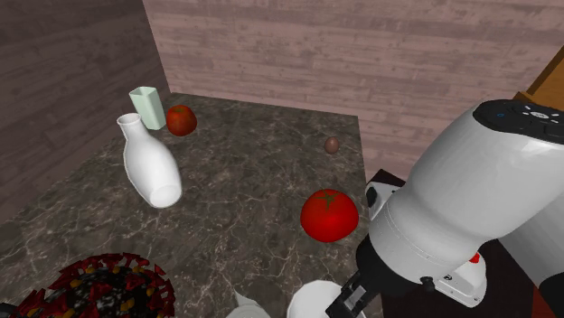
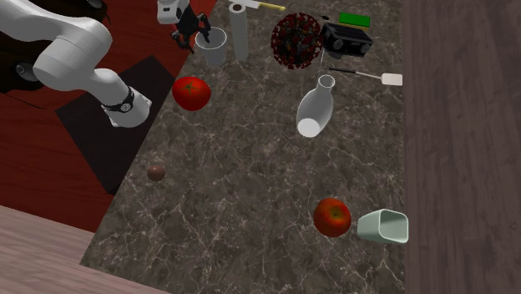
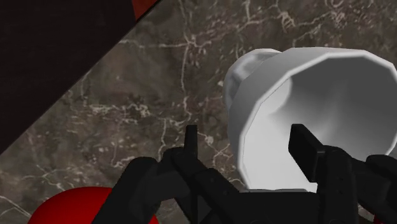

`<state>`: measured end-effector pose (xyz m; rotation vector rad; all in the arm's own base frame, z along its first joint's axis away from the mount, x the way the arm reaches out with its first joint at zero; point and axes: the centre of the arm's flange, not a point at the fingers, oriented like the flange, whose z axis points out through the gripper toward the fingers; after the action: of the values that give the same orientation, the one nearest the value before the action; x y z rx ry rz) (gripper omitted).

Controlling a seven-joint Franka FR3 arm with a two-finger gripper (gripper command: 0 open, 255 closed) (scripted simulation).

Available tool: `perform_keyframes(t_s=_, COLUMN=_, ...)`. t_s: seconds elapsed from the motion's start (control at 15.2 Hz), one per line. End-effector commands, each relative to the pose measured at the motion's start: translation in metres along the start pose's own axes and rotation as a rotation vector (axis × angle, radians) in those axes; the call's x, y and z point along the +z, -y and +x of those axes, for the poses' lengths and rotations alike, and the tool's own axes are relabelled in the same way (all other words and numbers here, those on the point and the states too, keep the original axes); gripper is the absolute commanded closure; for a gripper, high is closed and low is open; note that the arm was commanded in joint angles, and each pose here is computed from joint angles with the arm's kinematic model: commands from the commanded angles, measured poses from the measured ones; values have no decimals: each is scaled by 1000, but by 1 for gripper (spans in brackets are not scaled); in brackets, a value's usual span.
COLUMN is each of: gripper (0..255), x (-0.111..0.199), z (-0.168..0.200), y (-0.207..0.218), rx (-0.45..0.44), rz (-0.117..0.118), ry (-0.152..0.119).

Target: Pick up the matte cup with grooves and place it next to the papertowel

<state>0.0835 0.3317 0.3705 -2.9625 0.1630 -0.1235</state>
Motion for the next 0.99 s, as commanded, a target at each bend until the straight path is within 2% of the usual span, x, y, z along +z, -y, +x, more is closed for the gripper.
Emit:
perform_keyframes(t_s=0.0, gripper=0, x=0, z=0, y=0, rx=0, rz=0, ry=0)
perform_keyframes(t_s=0.2, gripper=0, x=0, z=0, y=0, rx=0, rz=0, ry=0)
perform_keyframes(t_s=0.46, gripper=0, x=-50, z=0, y=0, rx=0, rz=0, ry=0)
perform_keyframes(t_s=0.92, gripper=0, x=-50, z=0, y=0, rx=0, rz=0, ry=0)
